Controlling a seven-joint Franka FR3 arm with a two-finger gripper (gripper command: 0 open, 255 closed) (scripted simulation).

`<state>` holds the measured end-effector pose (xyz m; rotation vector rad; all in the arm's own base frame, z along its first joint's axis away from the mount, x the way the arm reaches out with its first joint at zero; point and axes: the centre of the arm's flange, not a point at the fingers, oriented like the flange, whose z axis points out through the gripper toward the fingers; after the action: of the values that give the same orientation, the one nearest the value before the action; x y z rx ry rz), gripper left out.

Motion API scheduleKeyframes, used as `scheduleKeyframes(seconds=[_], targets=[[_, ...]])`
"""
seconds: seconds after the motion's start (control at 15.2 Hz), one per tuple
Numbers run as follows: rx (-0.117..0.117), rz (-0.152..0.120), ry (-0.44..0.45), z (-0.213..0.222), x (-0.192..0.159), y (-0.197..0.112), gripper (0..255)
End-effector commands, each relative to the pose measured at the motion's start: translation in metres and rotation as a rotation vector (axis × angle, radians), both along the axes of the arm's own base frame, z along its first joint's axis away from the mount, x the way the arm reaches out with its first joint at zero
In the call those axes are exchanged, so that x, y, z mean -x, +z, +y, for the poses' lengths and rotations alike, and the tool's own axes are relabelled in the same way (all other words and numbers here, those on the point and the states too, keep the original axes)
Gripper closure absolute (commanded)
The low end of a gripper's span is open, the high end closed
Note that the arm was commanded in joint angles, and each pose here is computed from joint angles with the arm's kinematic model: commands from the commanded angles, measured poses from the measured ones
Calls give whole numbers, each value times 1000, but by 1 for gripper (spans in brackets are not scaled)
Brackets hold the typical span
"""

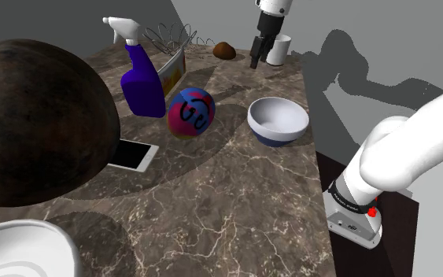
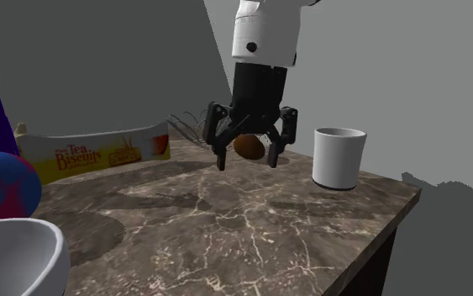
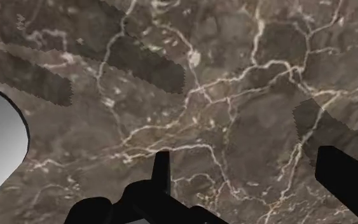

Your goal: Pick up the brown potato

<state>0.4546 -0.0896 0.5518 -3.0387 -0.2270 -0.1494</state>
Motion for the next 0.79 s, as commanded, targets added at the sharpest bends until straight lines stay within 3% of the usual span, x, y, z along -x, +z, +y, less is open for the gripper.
scheduleKeyframes(seconds=[0.0, 0.73], targets=[[-1, -25, 21, -12, -25, -1, 0], [-15, -156, 129, -60, -145, 5, 0]])
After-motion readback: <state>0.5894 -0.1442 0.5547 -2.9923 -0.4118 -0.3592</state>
